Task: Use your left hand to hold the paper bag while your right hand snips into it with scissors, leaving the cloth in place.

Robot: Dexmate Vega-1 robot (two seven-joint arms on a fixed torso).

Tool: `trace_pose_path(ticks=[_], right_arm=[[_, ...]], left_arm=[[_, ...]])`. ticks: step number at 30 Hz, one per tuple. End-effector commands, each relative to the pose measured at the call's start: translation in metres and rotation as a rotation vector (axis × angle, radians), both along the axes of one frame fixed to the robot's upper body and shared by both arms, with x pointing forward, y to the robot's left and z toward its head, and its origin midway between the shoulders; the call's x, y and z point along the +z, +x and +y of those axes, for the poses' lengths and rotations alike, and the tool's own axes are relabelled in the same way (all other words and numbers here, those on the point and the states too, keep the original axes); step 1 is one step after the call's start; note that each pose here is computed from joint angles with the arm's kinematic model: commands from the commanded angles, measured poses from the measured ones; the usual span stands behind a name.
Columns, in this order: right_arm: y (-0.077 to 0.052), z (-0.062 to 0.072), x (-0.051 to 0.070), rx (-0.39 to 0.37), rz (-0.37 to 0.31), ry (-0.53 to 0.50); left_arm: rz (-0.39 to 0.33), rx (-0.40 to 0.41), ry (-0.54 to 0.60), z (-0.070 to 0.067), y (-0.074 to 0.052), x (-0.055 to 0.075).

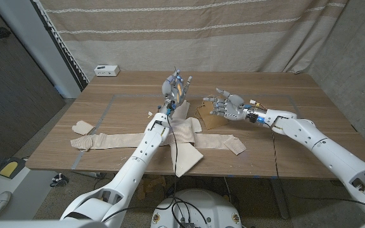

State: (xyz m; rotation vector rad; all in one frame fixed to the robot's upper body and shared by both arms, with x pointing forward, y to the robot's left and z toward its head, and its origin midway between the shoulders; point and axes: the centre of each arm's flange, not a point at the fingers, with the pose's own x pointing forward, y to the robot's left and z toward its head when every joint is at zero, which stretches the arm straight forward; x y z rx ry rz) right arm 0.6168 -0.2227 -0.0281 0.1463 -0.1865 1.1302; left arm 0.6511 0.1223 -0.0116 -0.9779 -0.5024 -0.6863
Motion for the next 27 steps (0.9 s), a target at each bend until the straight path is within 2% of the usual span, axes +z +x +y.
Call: trace_pose_path(ticks=[1,12,27], right_arm=[[0.003,0.012,0.000,0.043,0.002,-0.014],[0.005,0.019,0.000,0.070,0.014,-0.018],[0.003,0.028,0.000,0.053,0.017,-0.051]], left_arm=[[-0.003,-0.007,-0.004,-0.005,-0.003,0.000],[-0.006,0.010,-0.013,-0.001,-0.006,-0.001],[-0.012,0.007,-0.015,-0.003,-0.008,-0.001]])
